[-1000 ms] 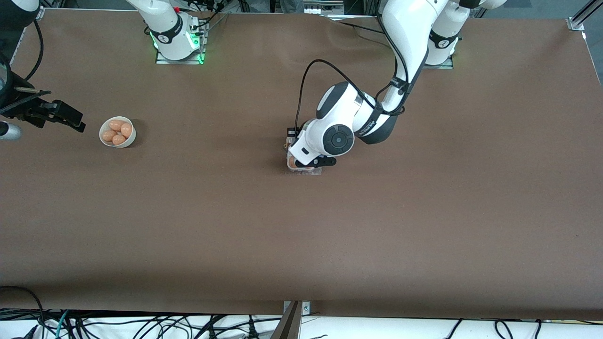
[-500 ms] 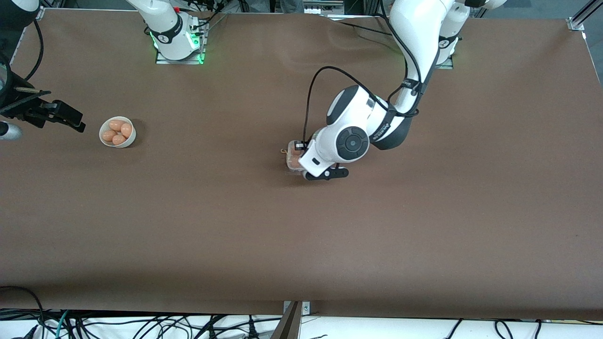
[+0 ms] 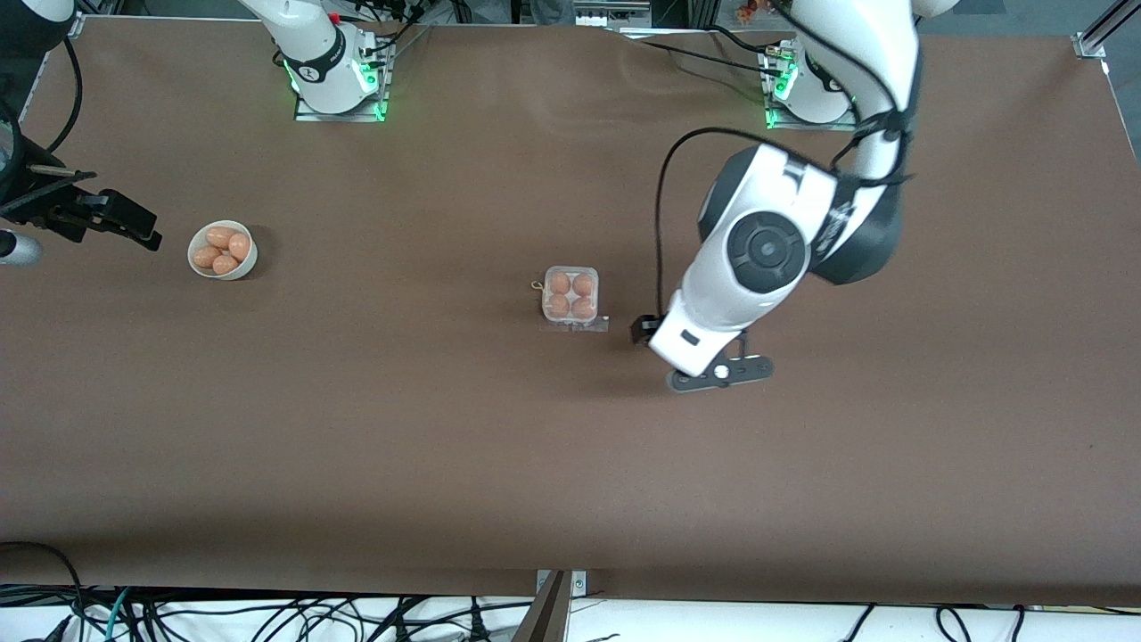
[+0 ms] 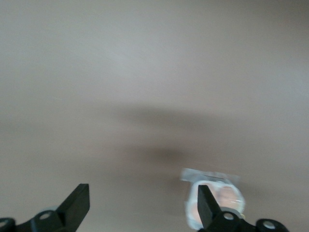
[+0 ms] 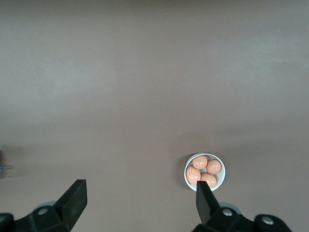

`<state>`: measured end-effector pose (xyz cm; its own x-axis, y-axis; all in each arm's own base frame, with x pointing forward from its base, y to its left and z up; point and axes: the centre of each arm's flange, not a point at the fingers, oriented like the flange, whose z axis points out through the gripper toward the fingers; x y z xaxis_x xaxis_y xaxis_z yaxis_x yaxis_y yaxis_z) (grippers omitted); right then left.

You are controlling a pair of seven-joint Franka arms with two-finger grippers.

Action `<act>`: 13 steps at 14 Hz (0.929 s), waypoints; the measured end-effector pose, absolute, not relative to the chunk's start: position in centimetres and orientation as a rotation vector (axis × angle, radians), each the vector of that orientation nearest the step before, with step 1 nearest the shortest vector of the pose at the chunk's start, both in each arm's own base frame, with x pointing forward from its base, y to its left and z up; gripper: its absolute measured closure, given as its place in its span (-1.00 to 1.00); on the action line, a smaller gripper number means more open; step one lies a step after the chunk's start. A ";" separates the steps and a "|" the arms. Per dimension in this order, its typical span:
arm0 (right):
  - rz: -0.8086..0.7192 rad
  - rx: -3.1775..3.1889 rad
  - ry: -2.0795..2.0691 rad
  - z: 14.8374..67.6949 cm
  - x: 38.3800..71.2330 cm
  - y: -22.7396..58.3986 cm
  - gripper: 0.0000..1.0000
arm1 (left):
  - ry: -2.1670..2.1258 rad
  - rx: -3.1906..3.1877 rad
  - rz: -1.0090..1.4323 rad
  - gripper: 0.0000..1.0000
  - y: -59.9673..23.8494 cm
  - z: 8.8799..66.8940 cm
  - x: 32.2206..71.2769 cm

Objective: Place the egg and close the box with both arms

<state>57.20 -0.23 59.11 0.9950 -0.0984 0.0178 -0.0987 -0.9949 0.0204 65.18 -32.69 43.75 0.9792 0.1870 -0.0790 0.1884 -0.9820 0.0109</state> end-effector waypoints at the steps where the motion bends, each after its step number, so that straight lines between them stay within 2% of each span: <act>1: 0.026 3.116 -0.154 59.1 57.2 -0.2 -1.00 | 0.292 3.143 -0.112 -1.00 -30.4 45.3 65.8; 6: 0.026 3.117 -0.154 59.1 57.2 -0.2 -1.00 | 0.155 3.218 -0.146 -1.00 -16.2 50.7 68.3; 13: 0.026 3.117 -0.154 59.1 57.2 -0.2 -1.00 | 0.121 3.197 -0.141 -1.00 -2.1 55.7 67.9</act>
<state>57.20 -0.22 59.12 0.9950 -0.0983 0.0180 -0.0987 -0.9949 0.0203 67.86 -2.15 55.72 0.9933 0.0778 -0.0854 0.0725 -0.9953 -0.0635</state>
